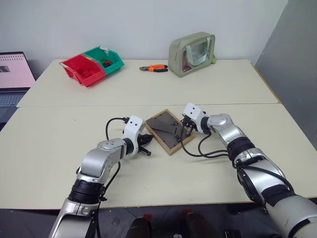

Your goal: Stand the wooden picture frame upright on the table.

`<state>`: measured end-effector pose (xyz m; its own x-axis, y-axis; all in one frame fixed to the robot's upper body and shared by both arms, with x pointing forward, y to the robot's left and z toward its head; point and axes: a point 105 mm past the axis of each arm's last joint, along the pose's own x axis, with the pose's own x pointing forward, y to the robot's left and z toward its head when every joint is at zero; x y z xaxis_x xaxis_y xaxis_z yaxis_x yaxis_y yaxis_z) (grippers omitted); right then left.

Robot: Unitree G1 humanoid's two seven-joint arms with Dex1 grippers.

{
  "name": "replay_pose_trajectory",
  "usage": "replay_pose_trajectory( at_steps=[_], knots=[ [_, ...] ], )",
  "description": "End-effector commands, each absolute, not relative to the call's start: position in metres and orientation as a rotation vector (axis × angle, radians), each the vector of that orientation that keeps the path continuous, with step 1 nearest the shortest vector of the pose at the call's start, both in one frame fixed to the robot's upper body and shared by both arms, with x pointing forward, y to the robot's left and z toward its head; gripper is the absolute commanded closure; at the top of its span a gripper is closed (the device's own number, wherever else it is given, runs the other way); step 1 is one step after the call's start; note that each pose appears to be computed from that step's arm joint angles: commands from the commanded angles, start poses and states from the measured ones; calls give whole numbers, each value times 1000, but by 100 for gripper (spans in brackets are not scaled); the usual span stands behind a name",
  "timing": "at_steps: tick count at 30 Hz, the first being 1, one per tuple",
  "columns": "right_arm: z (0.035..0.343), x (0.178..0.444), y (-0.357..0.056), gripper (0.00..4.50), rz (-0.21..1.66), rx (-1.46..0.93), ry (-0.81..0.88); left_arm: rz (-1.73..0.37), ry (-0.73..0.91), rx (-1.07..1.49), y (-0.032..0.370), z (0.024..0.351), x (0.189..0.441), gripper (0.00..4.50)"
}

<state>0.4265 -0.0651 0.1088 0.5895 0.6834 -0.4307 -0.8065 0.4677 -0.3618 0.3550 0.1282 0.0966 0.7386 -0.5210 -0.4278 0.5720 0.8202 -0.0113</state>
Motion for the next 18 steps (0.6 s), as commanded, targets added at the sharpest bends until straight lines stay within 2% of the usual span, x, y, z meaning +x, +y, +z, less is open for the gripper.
replay_pose_trajectory(
  at_steps=[1,10,18],
  knots=[
    [123,408,-45,450,1022,-528,194,-622,437,143,127,97,353,445],
    [111,355,-39,450,1108,-527,252,-642,537,207,154,84,320,445],
    [108,335,-38,450,1137,-517,288,-671,602,212,155,73,297,445]
  ],
)
